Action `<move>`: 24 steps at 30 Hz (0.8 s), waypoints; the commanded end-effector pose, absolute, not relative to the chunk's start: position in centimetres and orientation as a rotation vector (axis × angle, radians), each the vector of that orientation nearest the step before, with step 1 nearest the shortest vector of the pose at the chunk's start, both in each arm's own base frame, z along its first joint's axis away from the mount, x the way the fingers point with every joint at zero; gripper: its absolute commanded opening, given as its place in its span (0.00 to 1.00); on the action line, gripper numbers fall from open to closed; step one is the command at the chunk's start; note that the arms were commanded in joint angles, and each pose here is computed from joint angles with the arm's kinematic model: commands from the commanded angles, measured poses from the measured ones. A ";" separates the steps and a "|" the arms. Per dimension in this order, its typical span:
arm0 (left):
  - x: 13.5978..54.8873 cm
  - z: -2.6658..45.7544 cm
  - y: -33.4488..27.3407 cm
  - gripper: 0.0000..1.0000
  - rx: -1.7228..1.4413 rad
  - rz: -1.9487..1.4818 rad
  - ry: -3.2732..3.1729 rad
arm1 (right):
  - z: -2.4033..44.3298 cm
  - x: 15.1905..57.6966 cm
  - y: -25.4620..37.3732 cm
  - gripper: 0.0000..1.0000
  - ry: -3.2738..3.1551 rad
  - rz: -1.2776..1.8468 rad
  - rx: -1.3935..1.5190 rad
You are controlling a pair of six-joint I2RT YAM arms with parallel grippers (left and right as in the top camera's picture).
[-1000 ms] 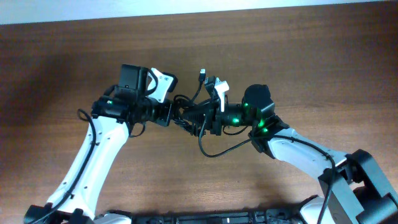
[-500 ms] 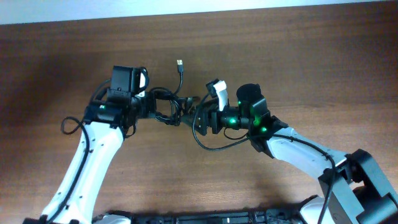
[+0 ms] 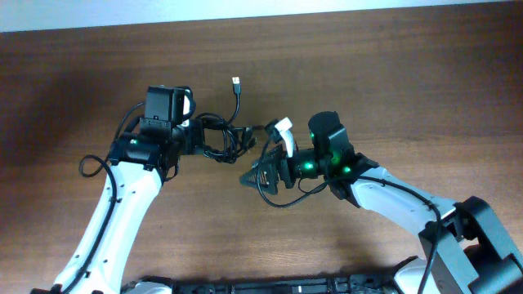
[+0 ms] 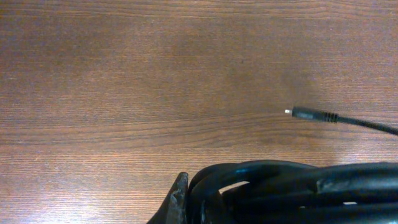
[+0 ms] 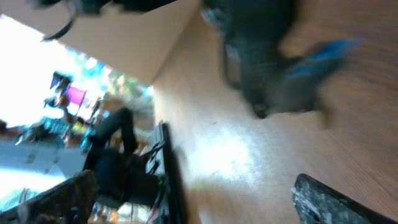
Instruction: Untangle cables
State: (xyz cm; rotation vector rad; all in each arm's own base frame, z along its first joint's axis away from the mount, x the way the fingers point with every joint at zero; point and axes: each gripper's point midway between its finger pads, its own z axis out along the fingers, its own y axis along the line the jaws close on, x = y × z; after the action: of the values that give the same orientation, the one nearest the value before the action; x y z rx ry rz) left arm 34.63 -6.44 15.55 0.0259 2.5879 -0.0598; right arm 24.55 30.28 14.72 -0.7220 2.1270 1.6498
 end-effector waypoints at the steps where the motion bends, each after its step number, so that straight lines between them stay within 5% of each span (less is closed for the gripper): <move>1: 34.7 16.3 -6.2 0.00 0.006 -0.060 2.558 | 17.5 23.8 29.3 0.90 1.934 1.736 -0.893; 4: 34.7 16.3 -6.5 0.00 0.151 -0.041 2.555 | 19.5 26.2 26.1 0.72 1.809 1.726 -0.882; 8: 33.9 16.4 -9.6 0.00 0.613 -0.160 2.481 | 20.0 30.8 24.0 0.63 1.774 1.501 -0.745; 9: 33.7 16.5 -10.3 0.00 0.669 -0.199 2.461 | 19.8 31.8 23.8 0.56 1.790 1.450 -0.698; 10: 33.3 16.8 -11.6 0.00 0.757 -0.284 2.422 | 19.4 33.2 23.6 0.36 1.816 1.373 -0.624; 12: 32.7 17.1 -12.9 0.00 0.836 -0.373 2.376 | 19.6 33.7 23.9 0.25 1.821 1.354 -0.585; 24: 32.0 16.5 -13.5 0.00 0.877 -0.419 2.375 | 25.9 33.1 26.1 0.25 1.589 1.449 -0.554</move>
State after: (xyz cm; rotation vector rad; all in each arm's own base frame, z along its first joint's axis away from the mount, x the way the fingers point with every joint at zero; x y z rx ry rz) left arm 32.42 -13.37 16.24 0.8577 2.3961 -0.4116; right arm 33.99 25.64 24.42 -0.5748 1.5933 1.3531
